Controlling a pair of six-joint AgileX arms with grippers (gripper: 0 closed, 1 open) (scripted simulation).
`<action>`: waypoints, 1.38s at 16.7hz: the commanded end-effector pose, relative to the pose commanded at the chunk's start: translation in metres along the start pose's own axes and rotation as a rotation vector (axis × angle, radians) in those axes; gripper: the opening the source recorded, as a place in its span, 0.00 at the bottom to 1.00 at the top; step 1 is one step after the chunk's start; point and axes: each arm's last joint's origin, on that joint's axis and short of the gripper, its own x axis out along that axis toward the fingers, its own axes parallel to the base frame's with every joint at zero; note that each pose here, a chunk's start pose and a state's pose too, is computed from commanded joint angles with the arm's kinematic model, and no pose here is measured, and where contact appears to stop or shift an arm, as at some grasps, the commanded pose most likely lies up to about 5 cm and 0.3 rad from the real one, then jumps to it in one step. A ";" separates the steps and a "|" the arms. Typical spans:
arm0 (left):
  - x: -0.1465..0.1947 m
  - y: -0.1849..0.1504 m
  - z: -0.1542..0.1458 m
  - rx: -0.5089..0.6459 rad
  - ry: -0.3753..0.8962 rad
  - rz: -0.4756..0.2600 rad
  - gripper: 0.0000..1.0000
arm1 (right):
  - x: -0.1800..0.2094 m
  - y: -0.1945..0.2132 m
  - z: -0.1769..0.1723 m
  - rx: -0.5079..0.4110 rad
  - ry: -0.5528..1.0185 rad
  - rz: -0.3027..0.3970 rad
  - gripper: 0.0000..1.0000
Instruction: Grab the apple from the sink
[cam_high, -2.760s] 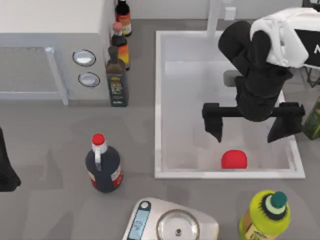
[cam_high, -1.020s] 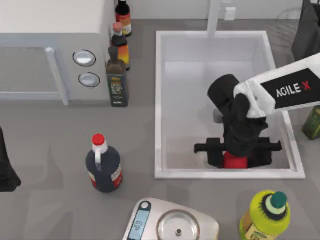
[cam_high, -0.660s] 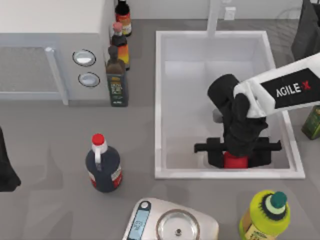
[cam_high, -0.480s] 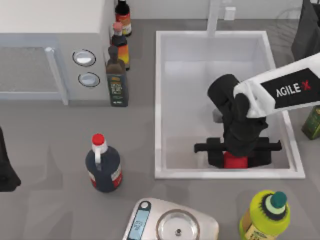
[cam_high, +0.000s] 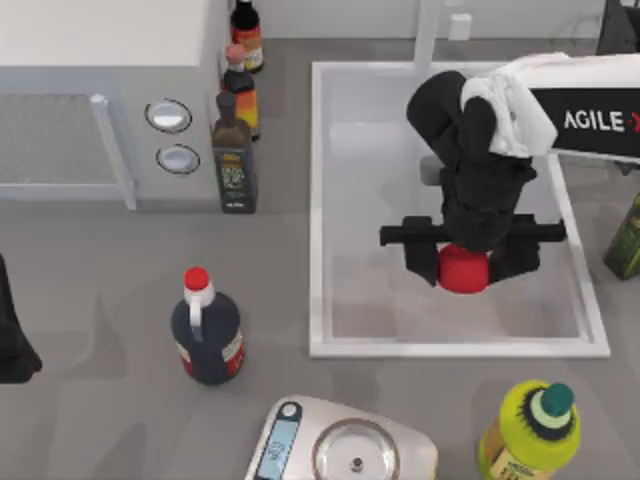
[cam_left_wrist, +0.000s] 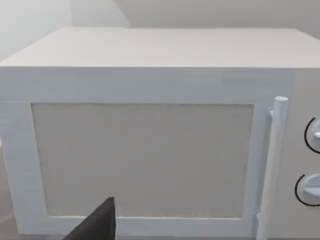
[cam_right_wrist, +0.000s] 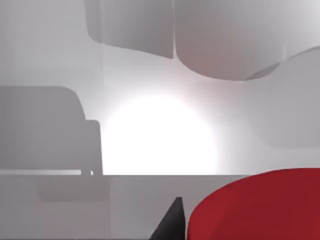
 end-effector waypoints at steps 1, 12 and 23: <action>0.000 0.000 0.000 0.000 0.000 0.000 1.00 | -0.019 0.001 0.002 0.000 0.007 -0.004 0.00; 0.000 0.000 0.000 0.000 0.000 0.000 1.00 | -0.176 -0.014 -0.014 0.000 -0.005 0.003 0.00; 0.000 0.000 0.000 0.000 0.000 0.000 1.00 | -0.174 -0.117 -0.031 0.002 0.024 -0.005 0.00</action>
